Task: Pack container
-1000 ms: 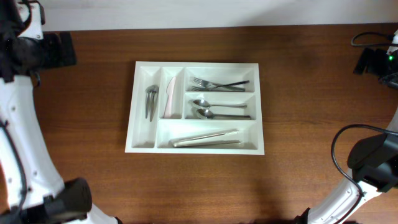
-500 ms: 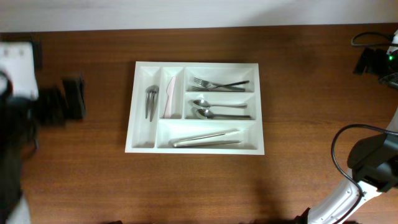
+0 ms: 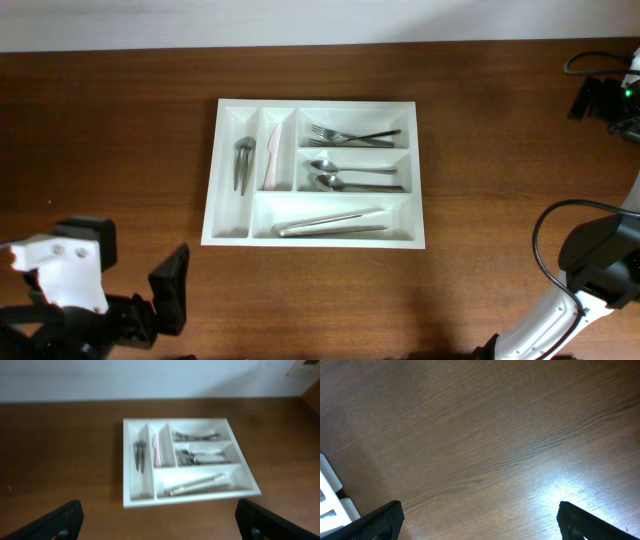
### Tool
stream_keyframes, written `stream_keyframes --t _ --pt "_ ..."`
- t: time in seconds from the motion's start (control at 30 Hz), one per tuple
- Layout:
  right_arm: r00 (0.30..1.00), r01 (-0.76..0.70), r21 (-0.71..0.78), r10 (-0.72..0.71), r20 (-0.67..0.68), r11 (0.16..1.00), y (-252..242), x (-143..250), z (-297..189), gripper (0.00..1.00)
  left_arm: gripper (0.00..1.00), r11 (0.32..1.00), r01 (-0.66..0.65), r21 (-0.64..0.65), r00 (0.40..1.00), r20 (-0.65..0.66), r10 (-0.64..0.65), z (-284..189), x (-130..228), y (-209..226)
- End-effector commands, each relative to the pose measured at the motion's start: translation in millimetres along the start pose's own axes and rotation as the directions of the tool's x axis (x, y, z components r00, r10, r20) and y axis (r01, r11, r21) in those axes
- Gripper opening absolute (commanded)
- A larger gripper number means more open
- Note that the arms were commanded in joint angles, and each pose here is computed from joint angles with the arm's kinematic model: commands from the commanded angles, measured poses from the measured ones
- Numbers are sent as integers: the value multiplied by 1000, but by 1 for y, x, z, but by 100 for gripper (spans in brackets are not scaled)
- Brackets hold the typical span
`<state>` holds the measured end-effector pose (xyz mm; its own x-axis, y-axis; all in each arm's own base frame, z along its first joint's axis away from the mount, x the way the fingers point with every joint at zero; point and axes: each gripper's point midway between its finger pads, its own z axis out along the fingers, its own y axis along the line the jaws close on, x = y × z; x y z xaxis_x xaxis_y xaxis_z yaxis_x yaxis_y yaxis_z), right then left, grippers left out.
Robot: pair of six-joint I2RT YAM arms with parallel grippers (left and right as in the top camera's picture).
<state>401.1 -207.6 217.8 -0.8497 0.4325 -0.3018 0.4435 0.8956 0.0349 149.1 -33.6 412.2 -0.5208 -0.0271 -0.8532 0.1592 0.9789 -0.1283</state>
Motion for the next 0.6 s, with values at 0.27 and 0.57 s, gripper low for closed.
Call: stream_keyframes --t 0.27,0.57 --pt "1000 -12 0 12 2 1000 -1 0 -1 99 99 1000 -6 27 997 -77 8 -2 22 -6" --pt "1000 -12 0 12 2 1000 -1 0 -1 99 99 992 -96 78 981 -161 107 6 45 -9"
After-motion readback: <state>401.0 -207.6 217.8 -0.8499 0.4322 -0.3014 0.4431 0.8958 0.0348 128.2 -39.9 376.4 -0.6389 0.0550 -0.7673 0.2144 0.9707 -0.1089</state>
